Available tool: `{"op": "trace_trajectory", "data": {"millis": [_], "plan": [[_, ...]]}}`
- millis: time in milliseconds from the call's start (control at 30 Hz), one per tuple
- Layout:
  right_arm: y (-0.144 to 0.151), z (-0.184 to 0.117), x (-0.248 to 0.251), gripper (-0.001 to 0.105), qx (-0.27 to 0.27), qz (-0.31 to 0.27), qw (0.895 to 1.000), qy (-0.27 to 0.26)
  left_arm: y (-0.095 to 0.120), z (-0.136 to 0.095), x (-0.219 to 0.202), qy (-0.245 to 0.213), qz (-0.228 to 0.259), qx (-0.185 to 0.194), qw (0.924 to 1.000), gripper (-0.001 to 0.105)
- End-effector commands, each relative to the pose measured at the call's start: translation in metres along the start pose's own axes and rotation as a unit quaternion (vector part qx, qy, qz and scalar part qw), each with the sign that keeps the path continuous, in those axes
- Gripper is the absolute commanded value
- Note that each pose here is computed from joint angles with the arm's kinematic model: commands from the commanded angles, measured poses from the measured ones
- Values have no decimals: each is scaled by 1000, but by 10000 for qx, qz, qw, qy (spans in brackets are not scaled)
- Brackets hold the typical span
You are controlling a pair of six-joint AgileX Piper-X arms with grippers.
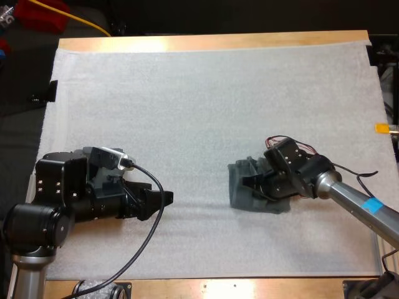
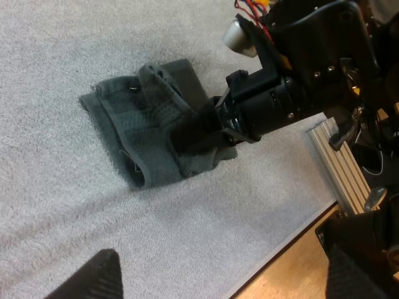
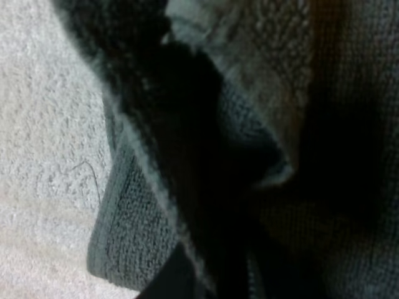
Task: Pick towel from pile, fold and stack
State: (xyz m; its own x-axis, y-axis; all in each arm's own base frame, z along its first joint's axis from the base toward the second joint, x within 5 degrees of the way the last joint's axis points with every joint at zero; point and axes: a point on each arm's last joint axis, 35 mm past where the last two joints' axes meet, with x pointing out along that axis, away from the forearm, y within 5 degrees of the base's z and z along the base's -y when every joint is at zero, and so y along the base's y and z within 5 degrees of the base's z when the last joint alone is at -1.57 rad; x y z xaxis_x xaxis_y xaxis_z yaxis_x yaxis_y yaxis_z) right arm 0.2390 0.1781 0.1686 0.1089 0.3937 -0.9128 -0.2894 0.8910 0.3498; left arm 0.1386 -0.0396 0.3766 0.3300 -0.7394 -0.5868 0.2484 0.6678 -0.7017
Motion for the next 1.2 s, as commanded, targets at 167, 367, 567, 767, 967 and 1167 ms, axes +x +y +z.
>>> {"op": "trace_trajectory", "data": {"millis": [167, 367, 567, 767, 967, 1167], "plan": [[4, 3, -2, 34, -48, 246, 9997, -15, -1, -1, 0, 49, -77, -43, 9999, 65], [8, 6, -13, 61, -260, 341, 9986, -310, -1, -1, 0, 49, -77, -43, 9999, 65], [17, 11, -31, 62, -399, 653, 9940, -782, -1, -1, 0, 49, -77, -43, 9999, 65], [22, 10, -28, 62, -322, 1042, 9922, -603, -1, -1, 0, 49, -77, -43, 9999, 65], [25, 9, -17, 62, -154, 918, 9943, -515, -1, -1, 0, 49, -77, -43, 9999, 65], [22, 12, -15, 62, 63, 517, 9958, -750, -1, -1, 0, 49, -77, -43, 9999, 65]]}}
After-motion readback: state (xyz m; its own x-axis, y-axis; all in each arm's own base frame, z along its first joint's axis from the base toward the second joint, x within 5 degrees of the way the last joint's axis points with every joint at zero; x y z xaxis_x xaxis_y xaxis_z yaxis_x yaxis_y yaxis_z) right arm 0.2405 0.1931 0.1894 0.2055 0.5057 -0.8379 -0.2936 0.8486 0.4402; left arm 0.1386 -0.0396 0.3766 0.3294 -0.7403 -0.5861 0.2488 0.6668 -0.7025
